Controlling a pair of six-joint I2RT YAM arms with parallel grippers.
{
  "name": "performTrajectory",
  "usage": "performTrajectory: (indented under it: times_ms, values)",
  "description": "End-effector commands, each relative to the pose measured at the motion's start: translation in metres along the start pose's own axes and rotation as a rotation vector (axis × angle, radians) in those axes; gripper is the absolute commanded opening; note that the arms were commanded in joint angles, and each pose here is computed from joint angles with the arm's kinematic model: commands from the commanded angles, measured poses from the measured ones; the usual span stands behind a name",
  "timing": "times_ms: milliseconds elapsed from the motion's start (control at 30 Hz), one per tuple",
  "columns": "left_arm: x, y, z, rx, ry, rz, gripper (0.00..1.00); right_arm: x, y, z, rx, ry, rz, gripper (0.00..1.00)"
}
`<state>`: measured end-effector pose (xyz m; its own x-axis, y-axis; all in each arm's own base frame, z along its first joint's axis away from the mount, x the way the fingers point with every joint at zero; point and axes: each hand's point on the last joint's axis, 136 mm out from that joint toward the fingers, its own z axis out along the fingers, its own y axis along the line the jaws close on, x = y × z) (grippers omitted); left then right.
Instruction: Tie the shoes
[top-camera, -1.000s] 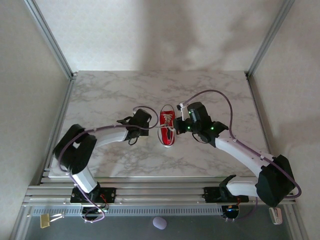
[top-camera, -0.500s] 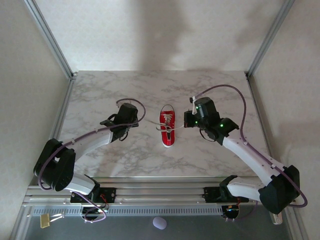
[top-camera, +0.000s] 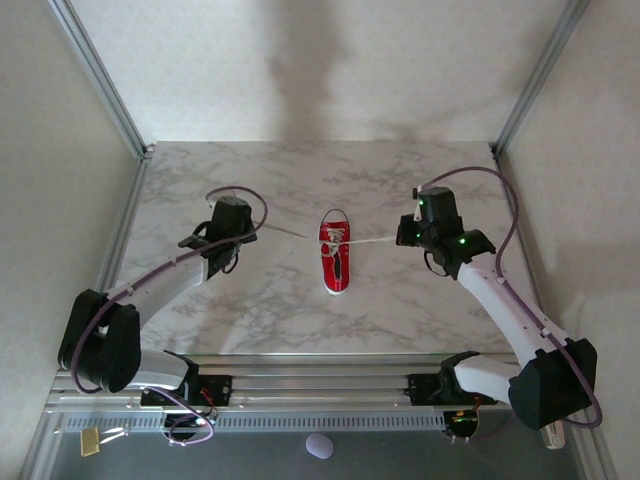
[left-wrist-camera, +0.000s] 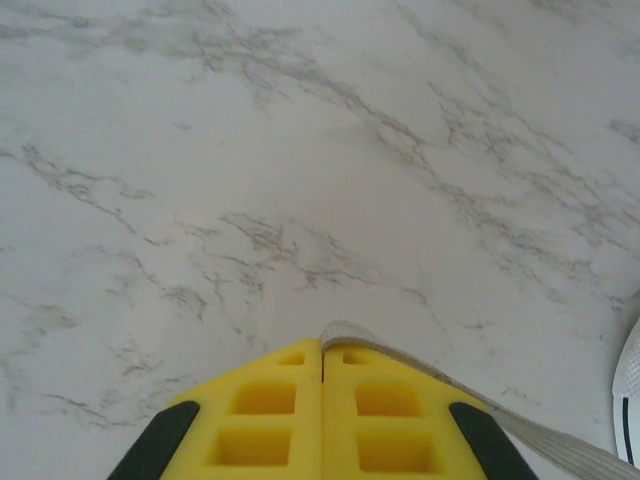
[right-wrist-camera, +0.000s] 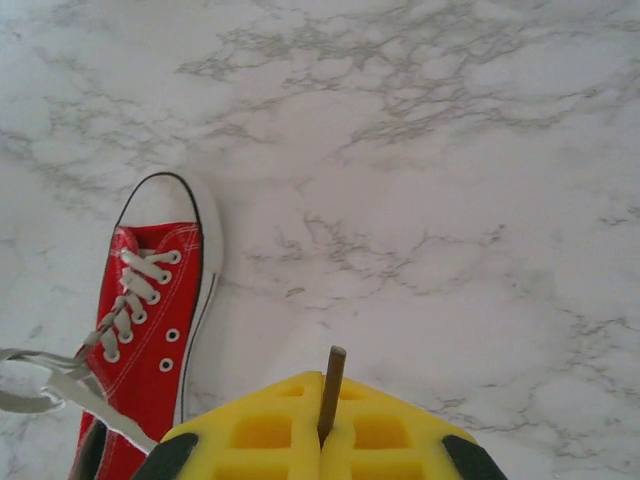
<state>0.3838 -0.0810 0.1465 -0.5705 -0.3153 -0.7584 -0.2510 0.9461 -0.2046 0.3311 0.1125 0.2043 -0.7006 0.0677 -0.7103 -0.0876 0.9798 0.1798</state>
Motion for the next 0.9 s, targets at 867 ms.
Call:
performTrajectory:
  times_ms: [867]
  values:
    - [-0.01, 0.081, -0.003, -0.112, -0.017, -0.227, 0.0, 0.012, -0.09, -0.002, 0.268, 0.045, 0.033, 0.0]
